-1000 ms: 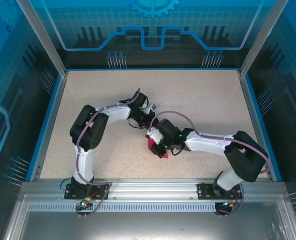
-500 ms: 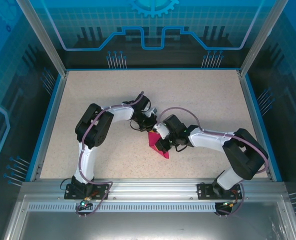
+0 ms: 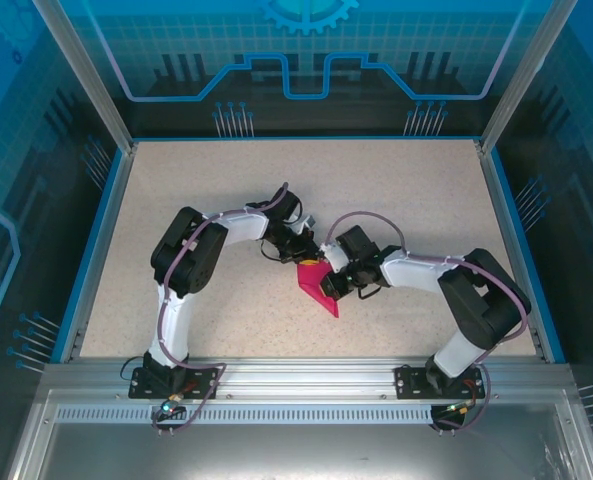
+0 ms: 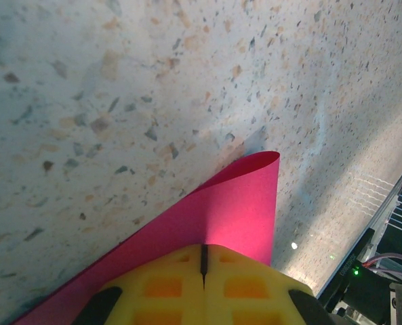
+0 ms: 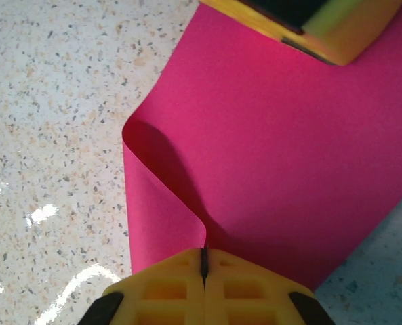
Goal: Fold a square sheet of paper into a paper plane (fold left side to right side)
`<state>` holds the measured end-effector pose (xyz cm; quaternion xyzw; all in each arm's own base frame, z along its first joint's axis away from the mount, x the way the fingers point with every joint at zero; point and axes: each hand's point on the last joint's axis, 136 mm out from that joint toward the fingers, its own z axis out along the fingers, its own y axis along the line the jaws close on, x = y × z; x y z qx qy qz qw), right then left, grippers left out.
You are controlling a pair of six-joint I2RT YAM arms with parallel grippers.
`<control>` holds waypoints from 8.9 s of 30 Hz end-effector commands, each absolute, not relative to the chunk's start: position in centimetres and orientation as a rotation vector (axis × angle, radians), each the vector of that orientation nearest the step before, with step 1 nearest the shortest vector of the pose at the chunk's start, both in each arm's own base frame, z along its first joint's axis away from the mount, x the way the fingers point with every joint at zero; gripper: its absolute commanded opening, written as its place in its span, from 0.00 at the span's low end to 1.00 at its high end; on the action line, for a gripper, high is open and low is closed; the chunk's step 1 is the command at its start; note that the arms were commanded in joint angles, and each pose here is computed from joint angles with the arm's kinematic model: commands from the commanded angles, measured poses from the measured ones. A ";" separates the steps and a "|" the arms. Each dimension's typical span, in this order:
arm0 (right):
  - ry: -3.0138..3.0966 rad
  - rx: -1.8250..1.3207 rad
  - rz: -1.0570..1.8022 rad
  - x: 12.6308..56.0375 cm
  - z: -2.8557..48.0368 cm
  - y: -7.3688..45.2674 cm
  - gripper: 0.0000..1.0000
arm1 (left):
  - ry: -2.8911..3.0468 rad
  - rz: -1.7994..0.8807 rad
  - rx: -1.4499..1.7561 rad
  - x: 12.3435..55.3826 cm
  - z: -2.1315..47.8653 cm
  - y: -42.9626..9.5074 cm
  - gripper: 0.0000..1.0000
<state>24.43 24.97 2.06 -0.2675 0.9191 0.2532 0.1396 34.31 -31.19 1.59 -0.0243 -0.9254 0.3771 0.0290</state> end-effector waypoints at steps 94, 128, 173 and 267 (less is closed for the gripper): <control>2.866 -0.695 0.624 22.8 -1.3 22.8 0.00 | -3.064 1.120 -0.132 35.0 8.3 -26.7 0.23; 2.884 -0.728 0.599 22.9 -1.8 23.0 0.00 | -2.808 1.194 -0.106 25.6 0.6 -30.7 0.13; 2.780 -0.660 0.717 25.1 2.2 24.4 0.12 | -2.880 1.015 -0.026 25.2 -3.0 -27.1 0.17; 3.157 -0.374 0.772 18.4 -1.5 21.1 0.00 | -2.970 1.066 -0.128 26.5 0.9 -27.7 0.24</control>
